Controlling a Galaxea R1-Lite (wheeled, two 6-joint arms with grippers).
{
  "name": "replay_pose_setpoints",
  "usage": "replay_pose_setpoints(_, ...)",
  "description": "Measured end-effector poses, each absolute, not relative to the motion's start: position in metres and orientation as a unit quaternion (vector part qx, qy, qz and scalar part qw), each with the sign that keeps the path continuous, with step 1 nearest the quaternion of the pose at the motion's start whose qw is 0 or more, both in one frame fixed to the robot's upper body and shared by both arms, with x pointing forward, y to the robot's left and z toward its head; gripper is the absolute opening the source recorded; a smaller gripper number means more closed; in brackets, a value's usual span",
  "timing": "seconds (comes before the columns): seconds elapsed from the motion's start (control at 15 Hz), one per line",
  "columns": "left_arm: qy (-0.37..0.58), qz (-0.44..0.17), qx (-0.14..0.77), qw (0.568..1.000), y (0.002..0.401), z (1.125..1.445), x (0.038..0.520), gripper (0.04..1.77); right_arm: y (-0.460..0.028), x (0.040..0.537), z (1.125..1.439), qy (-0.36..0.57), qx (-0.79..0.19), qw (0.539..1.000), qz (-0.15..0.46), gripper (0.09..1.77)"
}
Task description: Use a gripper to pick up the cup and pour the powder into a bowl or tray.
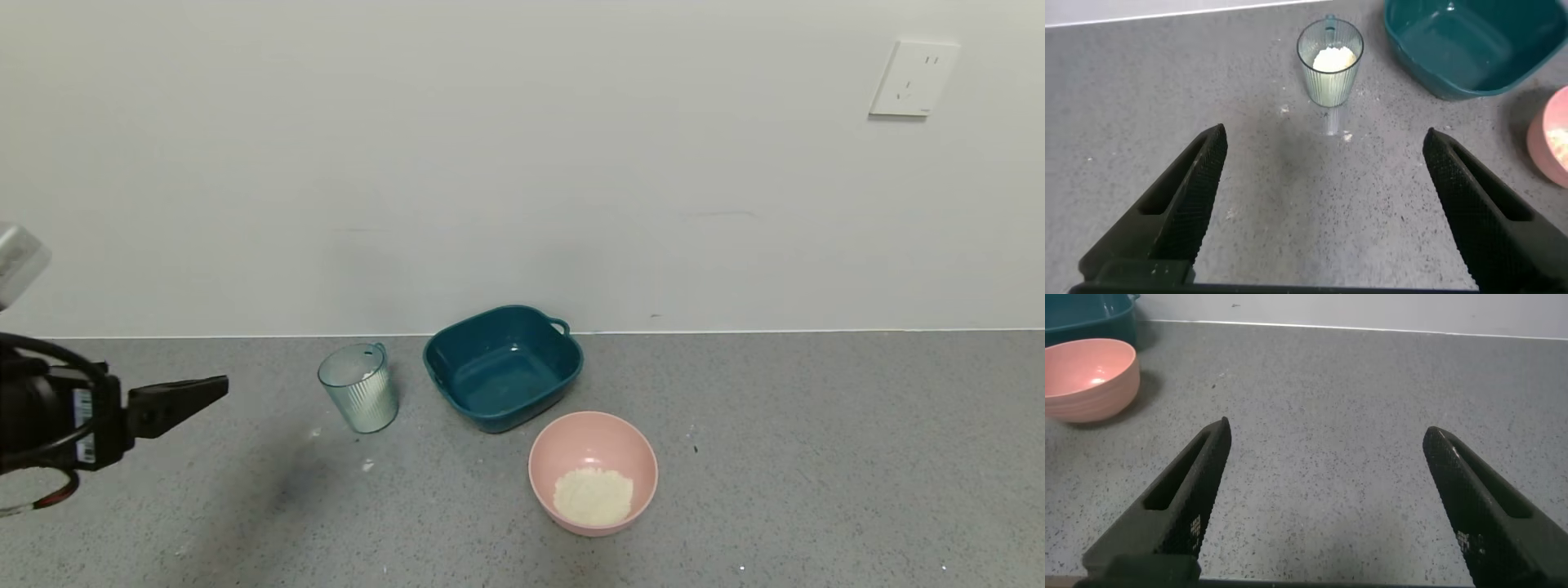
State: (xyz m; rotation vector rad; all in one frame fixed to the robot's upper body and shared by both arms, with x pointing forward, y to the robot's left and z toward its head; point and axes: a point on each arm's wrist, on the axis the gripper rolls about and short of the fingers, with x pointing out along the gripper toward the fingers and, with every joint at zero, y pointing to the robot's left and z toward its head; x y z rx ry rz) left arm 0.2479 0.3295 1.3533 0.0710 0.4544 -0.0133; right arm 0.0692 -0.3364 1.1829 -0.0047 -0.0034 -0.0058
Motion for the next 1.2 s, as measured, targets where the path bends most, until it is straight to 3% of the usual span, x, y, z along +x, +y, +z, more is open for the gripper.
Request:
replay_pose_setpoints(0.53, 0.137, -0.002, 0.034, 0.99, 0.333, 1.362, 0.129, 1.71, -0.336, 0.069, 1.183, -0.002, -0.002, 1.0, -0.003, 1.71)
replay_pose_setpoints(1.2, 0.013, 0.009, 0.036, 0.999, 0.336, 1.334, 0.022, 1.72, -0.336, 0.069, 1.183, -0.002, -0.003, 1.0, -0.003, 1.71)
